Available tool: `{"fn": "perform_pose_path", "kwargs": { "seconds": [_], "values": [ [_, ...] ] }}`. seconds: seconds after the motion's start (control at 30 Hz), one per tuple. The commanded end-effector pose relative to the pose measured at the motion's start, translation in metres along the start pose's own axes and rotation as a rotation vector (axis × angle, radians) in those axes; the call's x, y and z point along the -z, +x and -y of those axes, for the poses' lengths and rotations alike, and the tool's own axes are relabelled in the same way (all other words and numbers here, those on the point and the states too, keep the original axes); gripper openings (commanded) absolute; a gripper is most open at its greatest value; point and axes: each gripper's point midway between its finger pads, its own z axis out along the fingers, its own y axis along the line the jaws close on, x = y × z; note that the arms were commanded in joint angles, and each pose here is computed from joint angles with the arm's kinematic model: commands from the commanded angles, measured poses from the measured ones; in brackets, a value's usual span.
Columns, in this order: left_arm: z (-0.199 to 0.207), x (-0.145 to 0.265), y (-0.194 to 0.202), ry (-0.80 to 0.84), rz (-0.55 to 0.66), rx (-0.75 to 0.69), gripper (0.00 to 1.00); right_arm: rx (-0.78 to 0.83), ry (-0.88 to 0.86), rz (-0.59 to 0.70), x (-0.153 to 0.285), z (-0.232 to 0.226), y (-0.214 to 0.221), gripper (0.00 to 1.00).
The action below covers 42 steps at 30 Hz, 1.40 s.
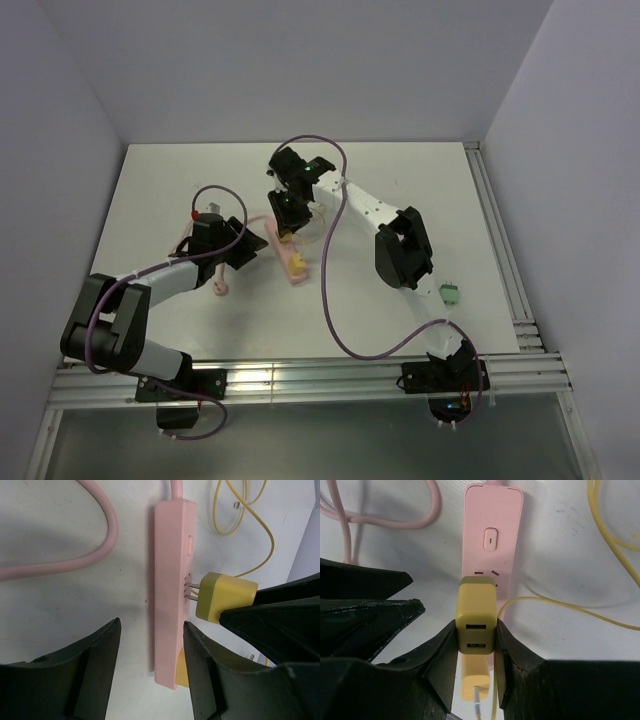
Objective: Insert the plug
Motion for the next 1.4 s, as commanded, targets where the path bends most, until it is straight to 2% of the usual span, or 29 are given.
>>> {"fn": "perform_pose_path", "kwargs": {
  "seconds": [0.0,0.37,0.57,0.77,0.87,0.97,1.37],
  "values": [
    [0.020,-0.003,-0.012,0.062,0.022,-0.014,0.57,-0.019,0.001,-0.009,-0.009,0.006,-0.001,0.00],
    [0.014,-0.006,-0.013,0.047,0.033,-0.038,0.54,-0.043,-0.062,-0.029,-0.018,-0.006,-0.001,0.00],
    [0.002,-0.012,-0.006,0.030,0.018,-0.033,0.49,-0.058,-0.046,-0.021,-0.021,-0.004,-0.003,0.00],
    [-0.004,-0.019,0.004,0.049,-0.013,-0.025,0.34,-0.067,0.033,-0.014,-0.022,0.004,-0.004,0.00],
    [-0.006,-0.024,0.009,0.058,-0.035,-0.021,0.20,-0.082,0.062,-0.011,-0.022,0.005,-0.003,0.00],
    [-0.006,-0.029,0.012,0.066,-0.053,-0.020,0.12,-0.089,0.077,-0.009,-0.023,0.004,-0.003,0.00],
    [-0.006,-0.040,0.022,0.091,-0.088,-0.003,0.01,-0.031,0.248,-0.033,-0.040,0.001,0.014,0.00]
  ]
}}
